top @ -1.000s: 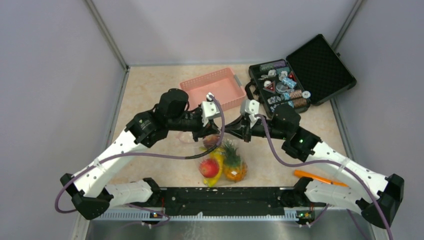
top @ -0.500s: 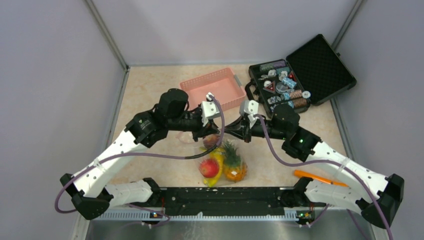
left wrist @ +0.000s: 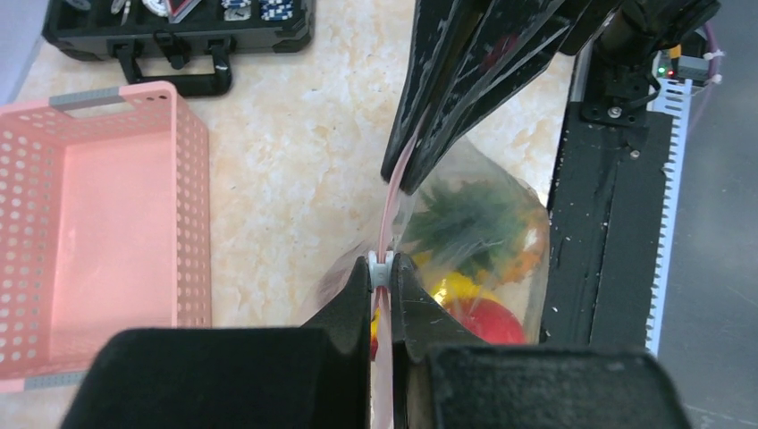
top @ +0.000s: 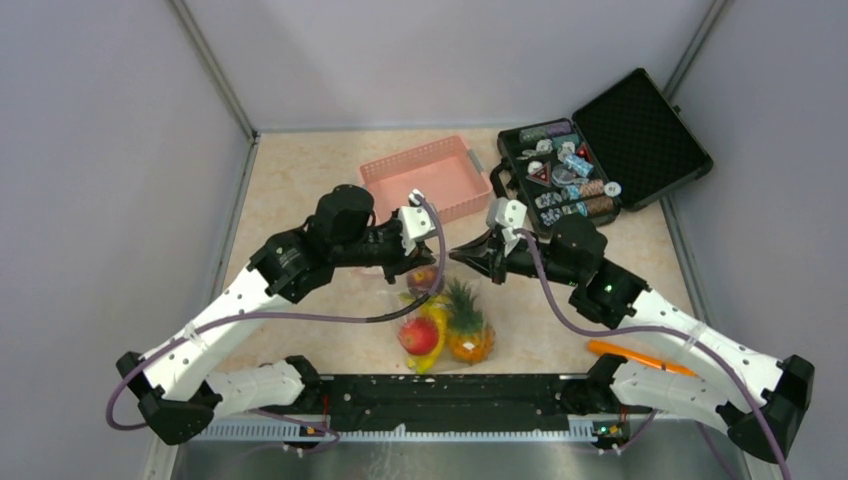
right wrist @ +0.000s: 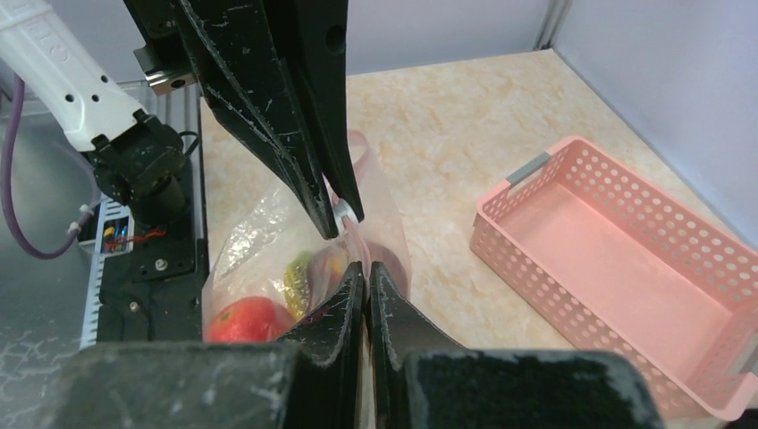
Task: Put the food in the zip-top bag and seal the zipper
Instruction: Zip the zipper food storage bag at the center of the board.
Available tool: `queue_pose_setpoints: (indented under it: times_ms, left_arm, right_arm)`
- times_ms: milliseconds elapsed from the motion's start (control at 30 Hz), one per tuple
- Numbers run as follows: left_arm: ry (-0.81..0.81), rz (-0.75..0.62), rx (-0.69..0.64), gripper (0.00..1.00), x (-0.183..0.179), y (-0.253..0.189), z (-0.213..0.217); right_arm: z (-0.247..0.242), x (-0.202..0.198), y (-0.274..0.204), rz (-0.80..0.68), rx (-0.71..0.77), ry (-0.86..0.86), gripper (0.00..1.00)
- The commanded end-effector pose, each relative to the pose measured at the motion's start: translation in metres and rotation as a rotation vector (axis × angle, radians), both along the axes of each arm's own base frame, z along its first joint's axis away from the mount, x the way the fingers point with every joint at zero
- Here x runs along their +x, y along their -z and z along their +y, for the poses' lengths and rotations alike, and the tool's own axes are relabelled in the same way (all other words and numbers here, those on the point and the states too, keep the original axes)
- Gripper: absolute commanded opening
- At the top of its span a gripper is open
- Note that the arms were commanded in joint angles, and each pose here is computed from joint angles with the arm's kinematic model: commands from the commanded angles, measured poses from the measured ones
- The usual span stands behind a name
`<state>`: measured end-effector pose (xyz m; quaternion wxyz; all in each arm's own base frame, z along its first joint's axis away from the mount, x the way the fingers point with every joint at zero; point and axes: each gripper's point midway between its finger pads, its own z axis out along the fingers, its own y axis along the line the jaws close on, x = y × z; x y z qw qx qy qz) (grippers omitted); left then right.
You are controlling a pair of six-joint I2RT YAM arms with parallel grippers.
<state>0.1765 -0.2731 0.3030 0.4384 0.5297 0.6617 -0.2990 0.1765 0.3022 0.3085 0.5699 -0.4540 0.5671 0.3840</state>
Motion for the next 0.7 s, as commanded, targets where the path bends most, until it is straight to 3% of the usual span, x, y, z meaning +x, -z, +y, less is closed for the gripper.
queue_pose_setpoints:
  times_ms: [0, 367, 667]
  left_arm:
    - [-0.102, -0.025, 0.054, 0.00, 0.008, 0.011, 0.021]
    - [-0.183, -0.036, 0.109, 0.00, 0.016, 0.021, 0.040]
    - [-0.175, -0.091, 0.014, 0.00, 0.007, -0.022, 0.047]
  right_arm:
    - [-0.006, 0.000, -0.042, -0.078, 0.114, 0.027, 0.00]
    - [-0.017, -0.004, -0.045, -0.090, 0.144, 0.055, 0.00]
    - [-0.030, -0.004, -0.062, -0.108, 0.206, 0.108, 0.00]
